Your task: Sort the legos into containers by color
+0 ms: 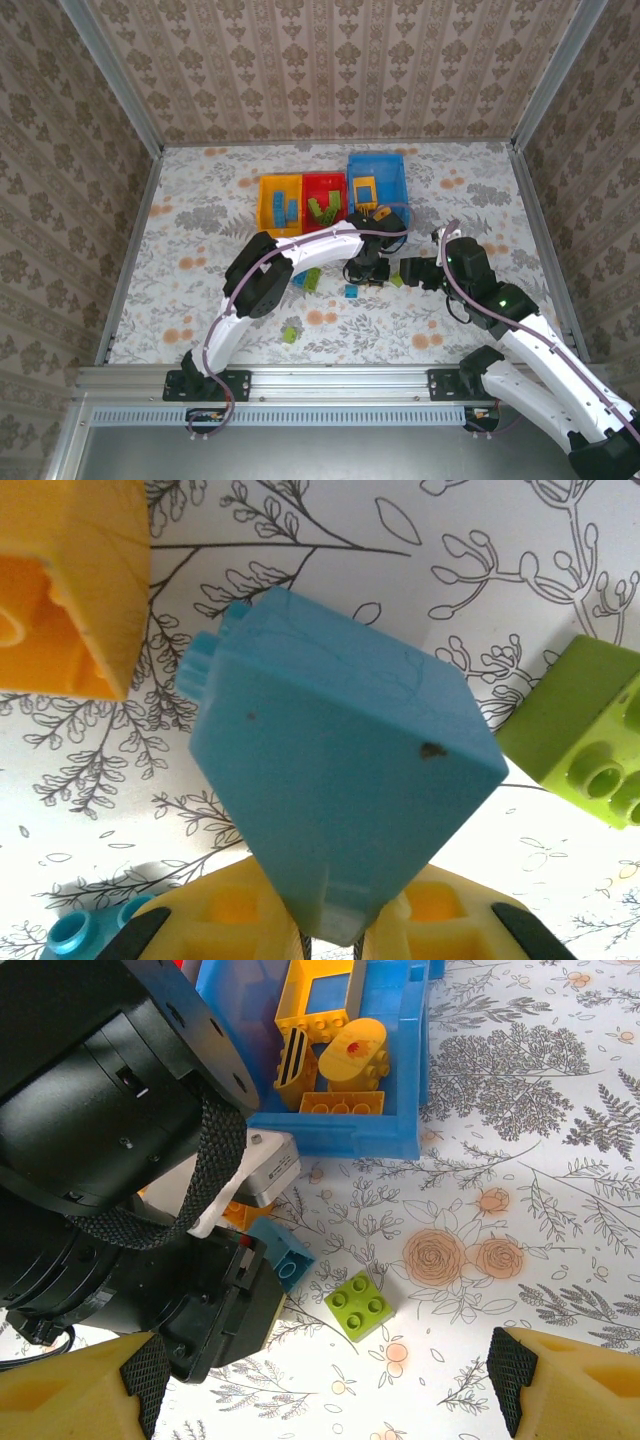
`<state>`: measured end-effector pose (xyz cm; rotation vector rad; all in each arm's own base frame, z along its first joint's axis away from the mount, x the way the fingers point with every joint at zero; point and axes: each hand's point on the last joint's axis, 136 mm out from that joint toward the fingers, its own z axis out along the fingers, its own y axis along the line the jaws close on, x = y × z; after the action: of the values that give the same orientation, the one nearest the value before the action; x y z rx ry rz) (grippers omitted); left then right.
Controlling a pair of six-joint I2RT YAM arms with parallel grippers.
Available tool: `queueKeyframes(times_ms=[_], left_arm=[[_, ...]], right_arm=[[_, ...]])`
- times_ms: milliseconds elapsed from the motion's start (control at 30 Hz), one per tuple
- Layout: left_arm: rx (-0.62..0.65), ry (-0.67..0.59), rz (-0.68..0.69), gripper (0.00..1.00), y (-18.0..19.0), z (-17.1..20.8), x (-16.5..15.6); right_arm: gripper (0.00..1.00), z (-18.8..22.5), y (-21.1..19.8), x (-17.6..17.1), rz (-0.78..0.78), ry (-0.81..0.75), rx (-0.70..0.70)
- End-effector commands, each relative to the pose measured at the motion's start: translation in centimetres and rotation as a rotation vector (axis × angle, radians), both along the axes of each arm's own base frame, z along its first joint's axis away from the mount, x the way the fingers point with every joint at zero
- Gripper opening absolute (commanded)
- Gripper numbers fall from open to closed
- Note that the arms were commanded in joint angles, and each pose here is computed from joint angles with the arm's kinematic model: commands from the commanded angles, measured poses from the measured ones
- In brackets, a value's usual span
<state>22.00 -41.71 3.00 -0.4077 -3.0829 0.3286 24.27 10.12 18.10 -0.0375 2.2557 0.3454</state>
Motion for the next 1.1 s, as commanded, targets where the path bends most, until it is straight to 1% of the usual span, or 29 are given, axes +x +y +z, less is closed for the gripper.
queueKeyframes(times_ms=[0, 233, 300, 333, 367, 433, 500, 567, 700, 800, 967, 1067], left_arm=[[0.019, -0.029, -0.038, 0.07, 0.9, 1.7, -0.4], [0.017, -0.032, -0.076, 0.06, 1.4, 2.6, -1.1], [0.012, -0.028, -0.096, 0.09, 1.5, 2.8, -1.4], [0.008, -0.023, -0.107, 0.12, 1.5, 2.9, -1.5], [0.005, -0.019, -0.115, 0.18, 1.5, 3.0, -1.6], [0.001, -0.016, -0.138, 0.34, 1.5, 3.1, -1.8], [-0.002, -0.022, -0.153, 0.46, 1.5, 3.4, -1.7], [-0.011, -0.034, -0.164, 0.54, 1.3, 3.7, -1.5], [-0.025, -0.067, -0.185, 0.62, 0.9, 4.5, -0.3], [-0.009, -0.086, -0.179, 0.66, 1.1, 4.7, 0.8], [-0.013, -0.068, -0.135, 0.72, 1.0, 4.0, 2.1], [-0.021, -0.047, -0.119, 0.73, 0.5, 3.5, 2.3]], right_arm=[[0.86, 0.0, 0.1, 0.2, -0.009, -0.005, 0.025], [0.86, -0.1, 0.1, 0.2, -0.010, -0.003, 0.024], [0.86, -0.2, 0.1, 0.2, -0.011, -0.002, 0.024], [0.86, -0.1, 0.1, 0.2, -0.012, -0.002, 0.025], [0.86, -0.1, 0.1, 0.2, -0.013, -0.002, 0.025], [0.86, -0.1, 0.1, 0.2, -0.013, -0.001, 0.026], [0.86, -0.1, 0.1, 0.2, -0.014, -0.002, 0.024], [0.86, 0.0, 0.0, 0.2, -0.016, -0.004, 0.023], [0.86, 0.2, -0.1, 0.1, -0.019, -0.006, 0.022], [0.86, 0.2, -0.1, 0.1, -0.017, -0.007, 0.021], [0.86, 0.2, -0.1, 0.1, -0.017, -0.005, 0.021], [0.86, 0.2, -0.1, 0.1, -0.019, -0.004, 0.020]])
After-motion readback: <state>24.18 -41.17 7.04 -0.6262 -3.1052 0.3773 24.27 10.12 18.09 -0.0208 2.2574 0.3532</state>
